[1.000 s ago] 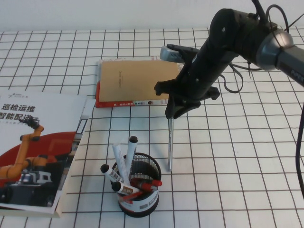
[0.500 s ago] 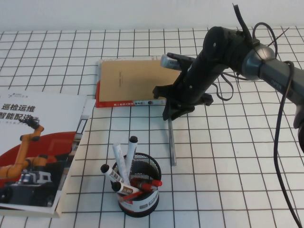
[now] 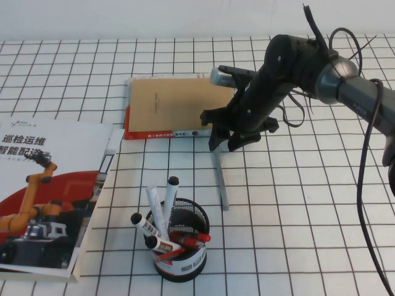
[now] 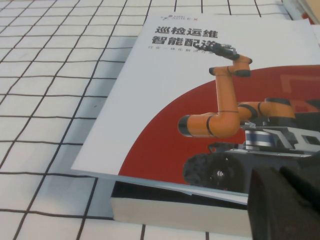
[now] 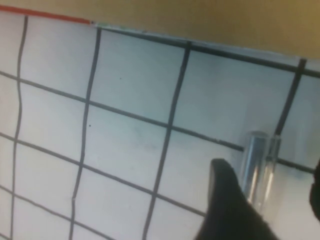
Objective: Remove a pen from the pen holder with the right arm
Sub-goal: 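Take a marker out of the pen holder and lay it on the table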
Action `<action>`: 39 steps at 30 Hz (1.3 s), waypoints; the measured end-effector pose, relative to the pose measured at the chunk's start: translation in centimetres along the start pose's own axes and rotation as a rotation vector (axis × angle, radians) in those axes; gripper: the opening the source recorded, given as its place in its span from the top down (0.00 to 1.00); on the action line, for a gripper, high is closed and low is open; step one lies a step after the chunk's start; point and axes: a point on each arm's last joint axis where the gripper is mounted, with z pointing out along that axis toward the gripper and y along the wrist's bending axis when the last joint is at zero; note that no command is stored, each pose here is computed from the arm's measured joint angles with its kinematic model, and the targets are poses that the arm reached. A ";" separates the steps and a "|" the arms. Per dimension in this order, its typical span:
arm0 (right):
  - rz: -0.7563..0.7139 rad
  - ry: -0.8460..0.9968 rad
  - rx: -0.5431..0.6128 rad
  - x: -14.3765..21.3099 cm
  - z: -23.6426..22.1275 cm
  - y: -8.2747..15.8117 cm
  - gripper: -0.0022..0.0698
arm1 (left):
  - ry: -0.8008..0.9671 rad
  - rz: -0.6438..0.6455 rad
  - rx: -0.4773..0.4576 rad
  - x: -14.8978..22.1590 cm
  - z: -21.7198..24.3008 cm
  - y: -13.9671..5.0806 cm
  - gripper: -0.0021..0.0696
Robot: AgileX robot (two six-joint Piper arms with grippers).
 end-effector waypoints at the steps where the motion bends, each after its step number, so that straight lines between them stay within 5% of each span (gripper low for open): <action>1: -0.011 -0.008 0.009 0.0 -0.4 0.2 0.52 | 0.000 0.000 0.000 0.0 0.0 0.0 0.97; 4: -0.070 -0.035 0.037 0.3 -2.6 1.7 0.57 | 0.000 0.000 0.000 0.0 0.0 0.0 0.97; 11: -0.242 -0.123 0.089 4.6 -10.7 7.1 0.91 | 0.000 0.000 0.000 0.0 0.0 0.0 0.97; 14: -0.281 -0.175 0.092 7.0 -13.4 8.0 0.97 | 0.000 0.000 0.000 0.0 0.0 0.0 0.97; 23: -0.310 -0.259 0.100 14.9 -18.9 6.2 0.99 | 0.000 0.000 0.000 0.0 0.0 0.0 0.97; 39: -0.389 -0.237 0.114 23.6 -23.0 3.4 0.99 | 0.000 0.000 0.000 0.0 0.0 0.0 0.97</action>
